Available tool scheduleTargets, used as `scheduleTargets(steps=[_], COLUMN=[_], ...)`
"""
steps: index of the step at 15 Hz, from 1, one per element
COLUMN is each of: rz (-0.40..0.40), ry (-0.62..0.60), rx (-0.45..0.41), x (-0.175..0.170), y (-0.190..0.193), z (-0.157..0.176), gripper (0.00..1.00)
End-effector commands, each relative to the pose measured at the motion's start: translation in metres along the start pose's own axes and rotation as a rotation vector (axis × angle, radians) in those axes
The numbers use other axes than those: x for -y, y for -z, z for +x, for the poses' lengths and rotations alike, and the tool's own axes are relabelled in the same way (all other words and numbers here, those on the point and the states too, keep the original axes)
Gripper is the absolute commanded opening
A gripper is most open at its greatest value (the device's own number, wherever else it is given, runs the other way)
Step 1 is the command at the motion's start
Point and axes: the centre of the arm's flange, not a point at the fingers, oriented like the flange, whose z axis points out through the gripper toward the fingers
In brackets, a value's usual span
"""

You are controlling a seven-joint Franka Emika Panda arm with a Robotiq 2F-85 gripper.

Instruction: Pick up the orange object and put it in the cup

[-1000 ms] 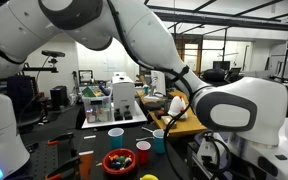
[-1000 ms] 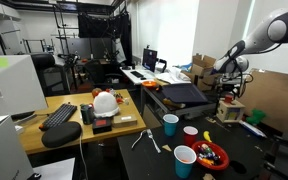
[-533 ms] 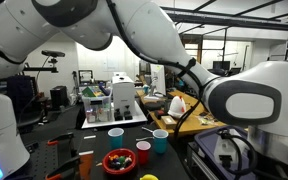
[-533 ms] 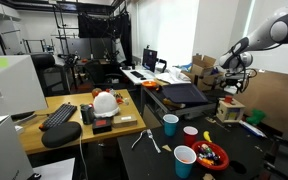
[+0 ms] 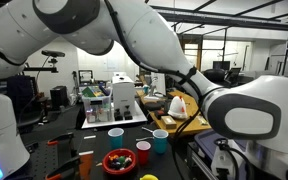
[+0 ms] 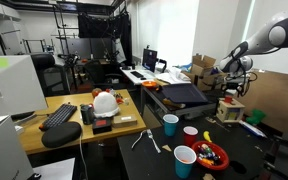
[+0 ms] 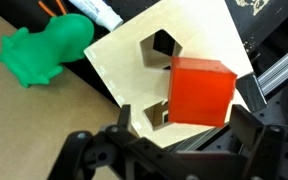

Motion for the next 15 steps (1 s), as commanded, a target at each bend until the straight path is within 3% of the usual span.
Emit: scheduleTargets(steps=[1,2,3,5,10,15], rz=[0.011,0.012,0.013,0.020,0.030,0.024], ry=[-0.018,-0.018,-0.022,-0.018,0.000,0.078], rx=[0.021,0.029,0.032,0.040,0.039,0.005], x=[0.003,0.003,0.004,0.006,0.010,0.007], y=[-0.015,-0.019,-0.022,-0.025,-0.010,0.035], z=[0.003,0.001,-0.001,-0.004,-0.014,-0.044], gripper=[1.00,1.00,0.75,0.66,0.27,0.26])
